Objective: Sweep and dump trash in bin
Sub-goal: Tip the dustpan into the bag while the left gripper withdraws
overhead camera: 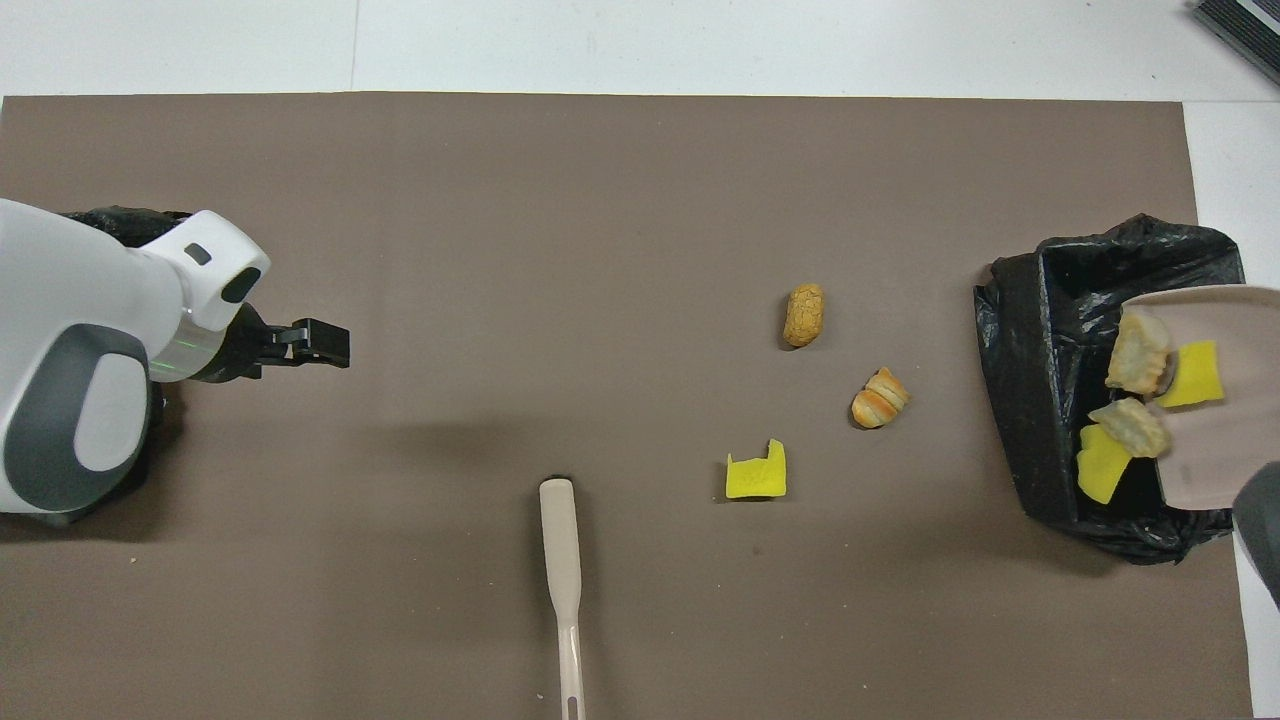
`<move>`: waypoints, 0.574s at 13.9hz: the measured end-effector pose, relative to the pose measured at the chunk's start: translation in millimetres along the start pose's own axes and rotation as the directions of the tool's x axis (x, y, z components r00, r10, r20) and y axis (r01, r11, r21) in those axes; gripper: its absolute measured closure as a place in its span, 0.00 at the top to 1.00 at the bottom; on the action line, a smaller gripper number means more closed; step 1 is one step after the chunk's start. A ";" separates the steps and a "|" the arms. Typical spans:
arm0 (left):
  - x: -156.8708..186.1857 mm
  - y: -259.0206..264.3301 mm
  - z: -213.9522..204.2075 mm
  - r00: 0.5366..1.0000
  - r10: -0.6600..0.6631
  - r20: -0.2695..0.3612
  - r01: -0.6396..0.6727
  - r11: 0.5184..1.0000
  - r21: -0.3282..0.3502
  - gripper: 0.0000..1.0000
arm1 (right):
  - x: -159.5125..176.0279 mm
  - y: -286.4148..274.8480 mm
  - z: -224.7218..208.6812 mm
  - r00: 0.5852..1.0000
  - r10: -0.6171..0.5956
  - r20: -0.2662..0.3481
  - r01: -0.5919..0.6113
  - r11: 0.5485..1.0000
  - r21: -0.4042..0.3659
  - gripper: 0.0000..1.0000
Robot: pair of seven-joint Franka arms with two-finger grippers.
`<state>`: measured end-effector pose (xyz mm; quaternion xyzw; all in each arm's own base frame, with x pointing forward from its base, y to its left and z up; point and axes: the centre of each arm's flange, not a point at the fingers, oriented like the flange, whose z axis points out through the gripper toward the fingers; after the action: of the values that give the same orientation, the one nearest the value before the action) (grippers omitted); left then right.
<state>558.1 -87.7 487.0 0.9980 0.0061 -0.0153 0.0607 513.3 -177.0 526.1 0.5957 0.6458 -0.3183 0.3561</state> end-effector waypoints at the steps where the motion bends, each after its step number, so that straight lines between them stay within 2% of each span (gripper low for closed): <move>1: 2.1 -5.4 -12.1 1.000 0.012 0.003 -0.012 1.000 0.000 1.00 | -2.1 -0.9 0.8 1.000 -0.008 0.020 0.008 1.000 0.003 0.32; 4: 5.0 -18.8 -42.3 1.000 0.026 0.012 -0.026 1.000 -0.002 1.00 | -10.2 -4.6 -1.5 0.998 -0.012 0.060 0.011 1.000 0.013 0.32; 8: 2.3 -20.9 -87.6 0.999 0.030 0.039 -0.030 1.000 0.000 1.00 | -32.9 -12.0 -25.6 0.994 0.027 0.102 -0.030 0.999 0.029 0.32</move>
<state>562.7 -56.3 571.3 0.9975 -0.0102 -0.0339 0.0605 500.5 -174.5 567.4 0.5931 0.6135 -0.3529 0.3838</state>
